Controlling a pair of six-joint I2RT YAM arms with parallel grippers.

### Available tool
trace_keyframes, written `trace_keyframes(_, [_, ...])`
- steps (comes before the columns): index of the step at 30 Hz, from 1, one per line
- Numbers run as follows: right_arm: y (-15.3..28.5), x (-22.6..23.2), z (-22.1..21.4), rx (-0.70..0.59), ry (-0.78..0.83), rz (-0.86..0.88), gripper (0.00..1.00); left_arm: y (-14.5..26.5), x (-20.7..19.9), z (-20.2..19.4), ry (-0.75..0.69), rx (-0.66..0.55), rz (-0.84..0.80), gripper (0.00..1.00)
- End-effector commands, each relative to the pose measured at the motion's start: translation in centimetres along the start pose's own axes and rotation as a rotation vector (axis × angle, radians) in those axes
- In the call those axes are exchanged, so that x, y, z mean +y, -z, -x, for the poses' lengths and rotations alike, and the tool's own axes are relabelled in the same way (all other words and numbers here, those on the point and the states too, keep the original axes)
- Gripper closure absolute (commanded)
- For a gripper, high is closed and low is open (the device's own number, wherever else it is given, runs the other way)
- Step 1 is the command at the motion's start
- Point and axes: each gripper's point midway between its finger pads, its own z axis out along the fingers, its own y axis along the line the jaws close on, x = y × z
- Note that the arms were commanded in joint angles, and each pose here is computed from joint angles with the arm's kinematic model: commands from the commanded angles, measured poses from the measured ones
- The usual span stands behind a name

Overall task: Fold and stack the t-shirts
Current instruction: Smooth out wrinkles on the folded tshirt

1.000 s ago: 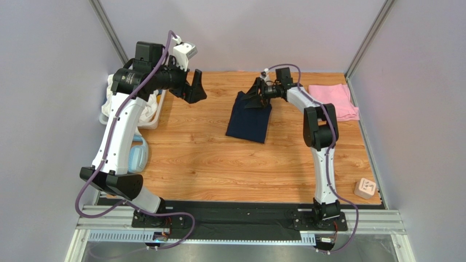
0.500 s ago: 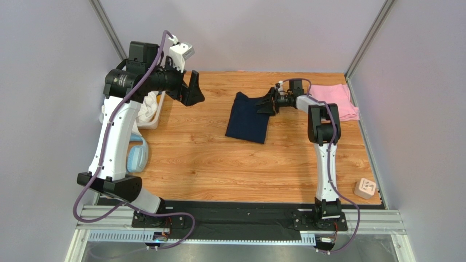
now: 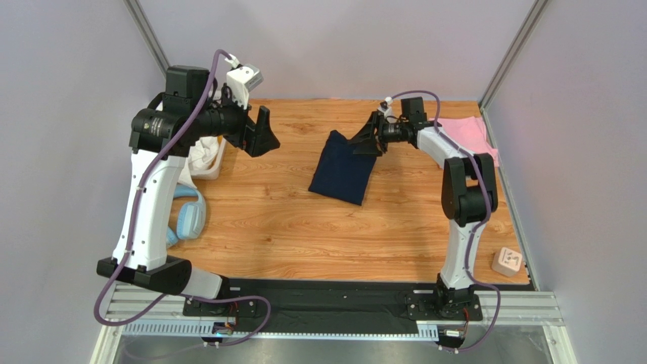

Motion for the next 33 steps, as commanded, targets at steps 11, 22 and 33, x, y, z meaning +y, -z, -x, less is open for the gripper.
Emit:
trace_keyframes(11, [-8.9,-5.1,-8.6,0.229,-0.025,-0.077,0.5,1.2,-1.0,0.0,-0.022,-0.026,-0.019,0.0])
trace_keyframes(22, [-8.3,-6.1,-13.4,0.291,-0.008,-0.142,0.52,0.6,-1.1,-0.2,-0.028,-0.016,-0.046,0.0])
trace_keyframes(33, [-9.5,1.2,-8.2,0.245,0.076,-0.014,0.51,1.2,-1.1,-0.6,-0.049,-0.013,-0.026,0.0])
